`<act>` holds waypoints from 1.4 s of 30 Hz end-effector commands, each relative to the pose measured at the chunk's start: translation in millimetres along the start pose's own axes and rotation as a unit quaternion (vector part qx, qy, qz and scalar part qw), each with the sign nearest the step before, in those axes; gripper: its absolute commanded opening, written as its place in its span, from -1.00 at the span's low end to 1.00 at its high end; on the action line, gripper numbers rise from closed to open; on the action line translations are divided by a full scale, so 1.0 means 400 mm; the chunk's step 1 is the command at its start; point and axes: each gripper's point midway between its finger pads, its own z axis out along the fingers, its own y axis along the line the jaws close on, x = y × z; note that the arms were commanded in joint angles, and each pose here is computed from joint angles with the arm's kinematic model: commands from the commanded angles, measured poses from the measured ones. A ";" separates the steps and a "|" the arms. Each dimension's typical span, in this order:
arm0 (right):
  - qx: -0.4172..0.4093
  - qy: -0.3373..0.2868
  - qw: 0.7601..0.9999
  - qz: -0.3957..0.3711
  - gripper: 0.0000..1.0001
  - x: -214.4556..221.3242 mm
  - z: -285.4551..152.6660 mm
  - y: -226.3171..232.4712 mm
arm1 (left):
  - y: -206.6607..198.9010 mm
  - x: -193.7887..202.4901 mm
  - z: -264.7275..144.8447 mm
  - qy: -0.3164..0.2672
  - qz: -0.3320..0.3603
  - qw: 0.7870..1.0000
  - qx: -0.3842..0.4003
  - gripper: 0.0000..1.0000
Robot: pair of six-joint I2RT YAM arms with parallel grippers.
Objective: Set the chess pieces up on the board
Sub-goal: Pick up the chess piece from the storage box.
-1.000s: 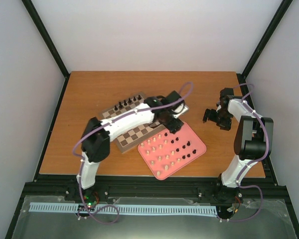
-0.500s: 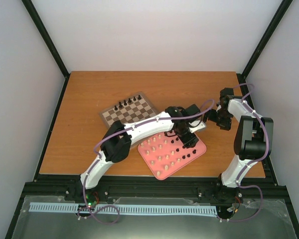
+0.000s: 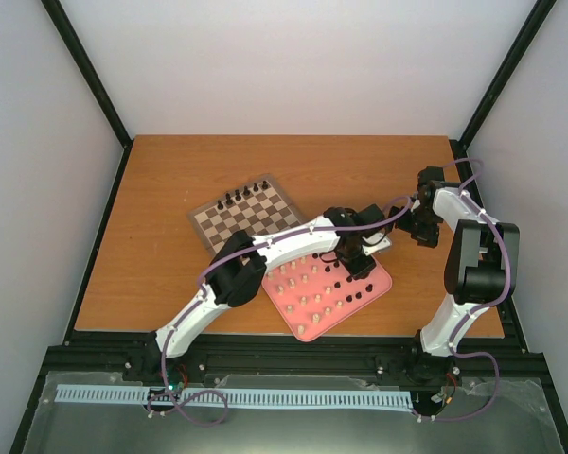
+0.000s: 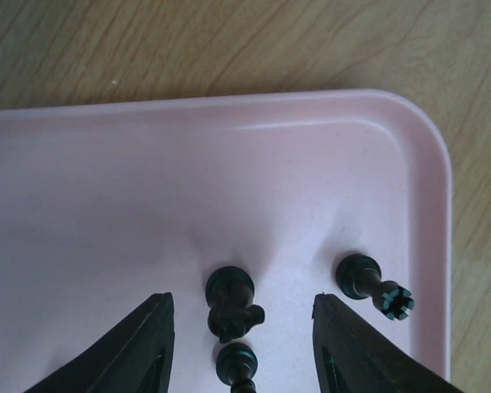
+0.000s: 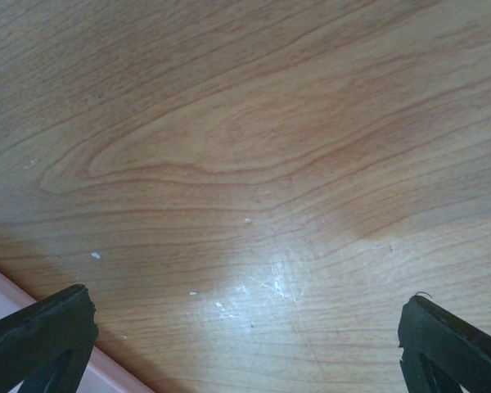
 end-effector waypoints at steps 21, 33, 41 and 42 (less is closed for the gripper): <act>-0.006 -0.017 1.000 -0.001 1.00 -0.005 -0.023 0.002 | 0.015 -0.007 0.038 0.002 -0.006 1.000 -0.018 -0.21; -0.006 -0.017 1.000 -0.001 1.00 -0.001 -0.025 0.001 | 0.020 -0.014 0.044 0.000 -0.007 1.000 -0.021 -0.54; -0.007 -0.018 1.000 -0.001 1.00 -0.003 -0.024 0.002 | 0.023 -0.018 0.026 -0.003 -0.004 1.000 -0.029 -0.64; -0.007 -0.018 1.000 -0.002 1.00 -0.002 -0.024 0.003 | 0.024 -0.019 0.021 -0.003 -0.003 1.000 -0.031 -0.64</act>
